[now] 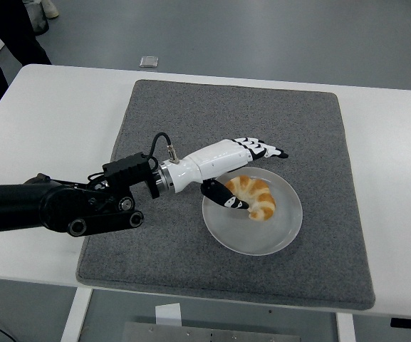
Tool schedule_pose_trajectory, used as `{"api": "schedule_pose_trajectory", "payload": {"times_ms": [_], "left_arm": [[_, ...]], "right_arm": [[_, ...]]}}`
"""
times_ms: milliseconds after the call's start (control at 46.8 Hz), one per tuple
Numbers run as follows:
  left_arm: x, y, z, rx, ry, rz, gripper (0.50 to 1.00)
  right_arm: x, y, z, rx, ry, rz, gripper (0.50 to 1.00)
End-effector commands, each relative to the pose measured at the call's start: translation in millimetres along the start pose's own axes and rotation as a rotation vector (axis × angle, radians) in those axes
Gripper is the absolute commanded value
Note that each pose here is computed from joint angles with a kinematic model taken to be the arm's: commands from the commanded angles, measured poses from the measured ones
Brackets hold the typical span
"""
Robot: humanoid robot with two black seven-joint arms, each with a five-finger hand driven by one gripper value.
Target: Place the bread on the plate
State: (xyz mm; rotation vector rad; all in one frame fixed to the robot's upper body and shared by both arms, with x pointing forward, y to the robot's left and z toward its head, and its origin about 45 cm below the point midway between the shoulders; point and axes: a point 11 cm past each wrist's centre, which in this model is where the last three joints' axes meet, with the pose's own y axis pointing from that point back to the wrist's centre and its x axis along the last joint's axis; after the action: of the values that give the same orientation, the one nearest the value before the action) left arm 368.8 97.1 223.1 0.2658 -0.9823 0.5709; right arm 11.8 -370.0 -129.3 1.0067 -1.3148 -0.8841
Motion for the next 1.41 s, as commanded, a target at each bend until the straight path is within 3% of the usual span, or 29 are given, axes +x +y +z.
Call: {"api": "schedule_pose_trajectory", "payload": {"times_ms": [0, 235, 491, 812, 1004, 1389], "left_arm": [[10, -3, 1, 0.011, 0.052, 0.023, 0.99], [56, -10, 0, 0.036, 0.292, 0.076, 0.99], [127, -8, -2, -0.007, 0.628, 0.184, 0.992], [199, 8, -45, 0.054, 0.903, 0.393, 0.99], [216, 28, -80, 0.109, 1.106, 0.509, 0.992], [220, 54, -112, 0.086, 1.266, 0.622, 0.99]], "right_arm": [[0.0, 0.0, -0.1, 0.001, 0.001, 0.0, 0.952], [0.0, 0.0, -0.1, 0.001, 0.001, 0.0, 0.952], [0.0, 0.0, 0.0, -0.001, 0.001, 0.0, 0.952], [0.1, 0.0, -0.9, 0.001, 0.0, 0.0, 0.952], [0.1, 0.0, -1.0, 0.002, -0.001, 0.0, 0.952], [0.1, 0.0, -0.8, 0.001, 0.002, 0.0, 0.952]]}}
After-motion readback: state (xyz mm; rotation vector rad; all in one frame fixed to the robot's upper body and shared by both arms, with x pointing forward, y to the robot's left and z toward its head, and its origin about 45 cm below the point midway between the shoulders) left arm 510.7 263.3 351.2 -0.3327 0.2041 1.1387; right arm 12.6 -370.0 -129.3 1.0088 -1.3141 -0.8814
